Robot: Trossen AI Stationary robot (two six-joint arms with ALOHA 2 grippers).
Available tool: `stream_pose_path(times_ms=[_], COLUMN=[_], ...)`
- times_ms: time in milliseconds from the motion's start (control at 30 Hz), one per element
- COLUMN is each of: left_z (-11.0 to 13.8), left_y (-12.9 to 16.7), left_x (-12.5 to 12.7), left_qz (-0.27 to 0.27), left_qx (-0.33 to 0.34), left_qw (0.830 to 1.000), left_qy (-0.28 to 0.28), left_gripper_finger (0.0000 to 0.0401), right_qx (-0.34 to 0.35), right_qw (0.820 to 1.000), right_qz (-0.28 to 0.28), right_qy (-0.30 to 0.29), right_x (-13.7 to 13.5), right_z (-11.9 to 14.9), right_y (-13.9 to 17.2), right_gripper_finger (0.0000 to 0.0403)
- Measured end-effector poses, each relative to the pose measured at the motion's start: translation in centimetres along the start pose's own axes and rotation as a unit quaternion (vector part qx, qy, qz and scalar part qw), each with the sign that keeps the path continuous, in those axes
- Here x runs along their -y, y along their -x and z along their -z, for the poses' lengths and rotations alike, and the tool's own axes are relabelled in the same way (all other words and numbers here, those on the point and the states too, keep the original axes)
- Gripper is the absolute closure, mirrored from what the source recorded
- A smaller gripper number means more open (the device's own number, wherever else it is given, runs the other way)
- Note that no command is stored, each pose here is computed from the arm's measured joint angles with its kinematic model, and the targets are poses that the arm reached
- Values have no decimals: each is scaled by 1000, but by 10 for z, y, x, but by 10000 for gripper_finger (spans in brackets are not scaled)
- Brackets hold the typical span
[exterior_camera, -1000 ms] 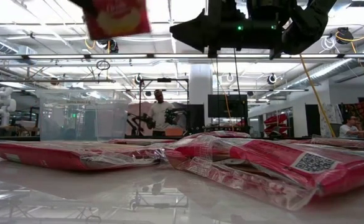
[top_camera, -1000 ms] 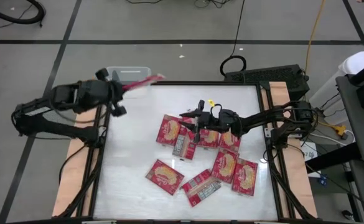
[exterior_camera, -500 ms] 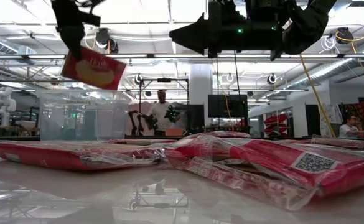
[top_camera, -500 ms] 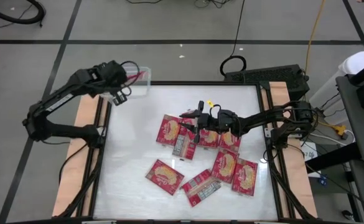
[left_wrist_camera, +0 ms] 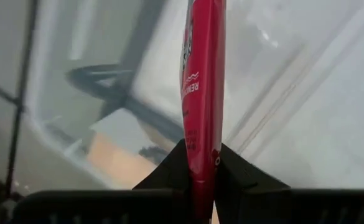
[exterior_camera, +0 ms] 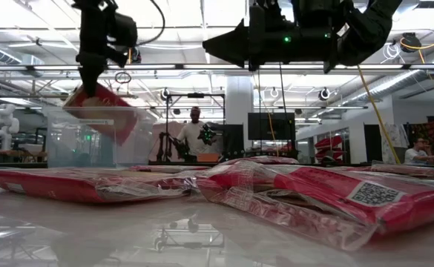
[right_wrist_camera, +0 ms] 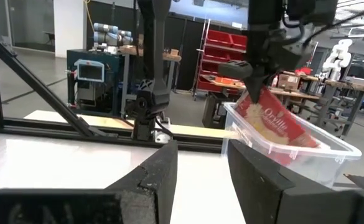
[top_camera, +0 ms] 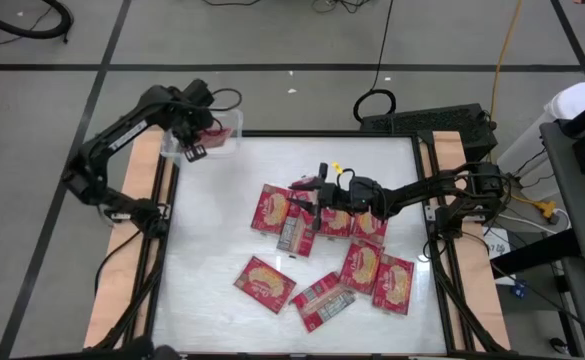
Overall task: Sort popcorn bags into baskets
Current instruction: Put the red popcorn bag into the transparent container
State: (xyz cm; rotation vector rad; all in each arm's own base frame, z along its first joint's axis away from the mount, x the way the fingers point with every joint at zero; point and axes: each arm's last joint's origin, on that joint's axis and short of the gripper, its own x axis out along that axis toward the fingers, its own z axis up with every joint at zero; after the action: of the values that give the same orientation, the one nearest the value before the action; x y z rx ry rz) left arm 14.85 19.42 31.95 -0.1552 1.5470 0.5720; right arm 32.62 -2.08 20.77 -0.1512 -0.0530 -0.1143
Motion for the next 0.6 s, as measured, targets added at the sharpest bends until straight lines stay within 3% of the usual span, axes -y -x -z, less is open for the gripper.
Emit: stream_pose_path(times_ms=[400, 600], left_z=[-9, -10], left_y=[-23, -32], left_x=[-15, -27], left_qz=[27, 56], left_qx=[-19, 2], left_qw=[997, 997], left_qy=[-70, -49], left_gripper_finger=[360, 359], right_qx=[-11, -10], right_qw=[1000, 1000], right_qz=[-2, -2], right_qy=[8, 10], right_x=[-1, -1], right_z=[7, 7], right_y=[5, 5], right_gripper_finger=[268, 268])
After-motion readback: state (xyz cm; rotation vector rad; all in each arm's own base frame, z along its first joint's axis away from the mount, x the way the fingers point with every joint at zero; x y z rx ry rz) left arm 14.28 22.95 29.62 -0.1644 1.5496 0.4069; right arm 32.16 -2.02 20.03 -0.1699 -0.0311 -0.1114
